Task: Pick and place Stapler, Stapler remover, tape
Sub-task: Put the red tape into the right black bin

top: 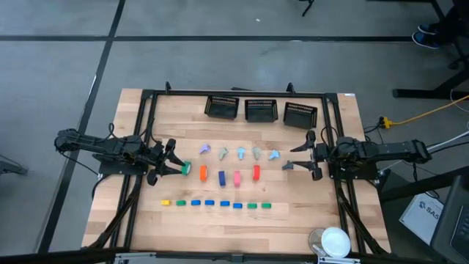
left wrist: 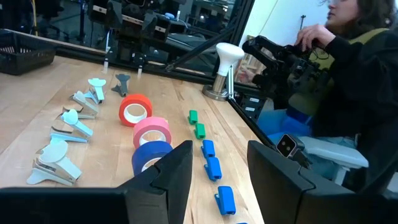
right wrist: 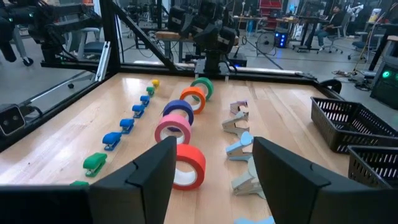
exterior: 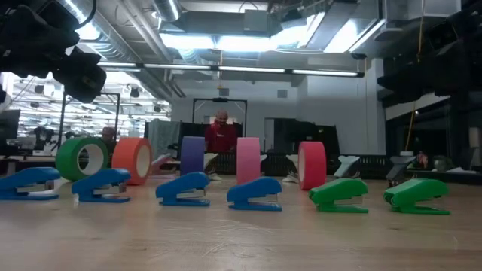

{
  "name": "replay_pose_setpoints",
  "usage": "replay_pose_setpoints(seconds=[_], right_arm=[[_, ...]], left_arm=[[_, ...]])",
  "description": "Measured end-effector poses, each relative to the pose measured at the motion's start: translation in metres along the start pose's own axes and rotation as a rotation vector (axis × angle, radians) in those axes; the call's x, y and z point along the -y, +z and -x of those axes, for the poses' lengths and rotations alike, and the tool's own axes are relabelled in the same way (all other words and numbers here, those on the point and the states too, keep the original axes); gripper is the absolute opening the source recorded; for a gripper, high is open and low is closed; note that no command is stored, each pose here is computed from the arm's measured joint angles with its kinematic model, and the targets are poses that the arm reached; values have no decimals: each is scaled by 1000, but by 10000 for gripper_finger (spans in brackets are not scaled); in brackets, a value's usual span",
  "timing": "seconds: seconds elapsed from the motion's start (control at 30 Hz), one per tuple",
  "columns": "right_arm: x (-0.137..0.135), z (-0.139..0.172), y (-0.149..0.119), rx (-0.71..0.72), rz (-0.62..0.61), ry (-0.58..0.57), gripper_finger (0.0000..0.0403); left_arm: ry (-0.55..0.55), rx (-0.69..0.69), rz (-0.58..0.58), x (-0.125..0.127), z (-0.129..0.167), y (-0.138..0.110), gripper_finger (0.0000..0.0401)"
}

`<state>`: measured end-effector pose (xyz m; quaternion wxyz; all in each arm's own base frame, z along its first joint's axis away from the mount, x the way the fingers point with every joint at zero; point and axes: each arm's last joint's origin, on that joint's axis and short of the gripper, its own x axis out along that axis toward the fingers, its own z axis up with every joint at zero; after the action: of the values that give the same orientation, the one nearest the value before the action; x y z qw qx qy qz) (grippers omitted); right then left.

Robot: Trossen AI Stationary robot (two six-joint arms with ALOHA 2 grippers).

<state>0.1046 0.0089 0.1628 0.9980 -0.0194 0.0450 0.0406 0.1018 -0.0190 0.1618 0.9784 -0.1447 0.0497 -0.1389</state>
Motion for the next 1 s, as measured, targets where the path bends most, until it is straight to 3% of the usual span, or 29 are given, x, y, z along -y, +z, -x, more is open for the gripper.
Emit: replay_pose_setpoints(seconds=[0.17,0.67,1.0], right_arm=[[1,3,18,4,0,0,218],[1,-2,68,-400,6,23,218],[-15,-25,68,-531,50,141,218]], left_arm=[[0,0,0,0,0,0,150],[0,0,0,0,0,0,150],[0,0,0,0,0,0,150]])
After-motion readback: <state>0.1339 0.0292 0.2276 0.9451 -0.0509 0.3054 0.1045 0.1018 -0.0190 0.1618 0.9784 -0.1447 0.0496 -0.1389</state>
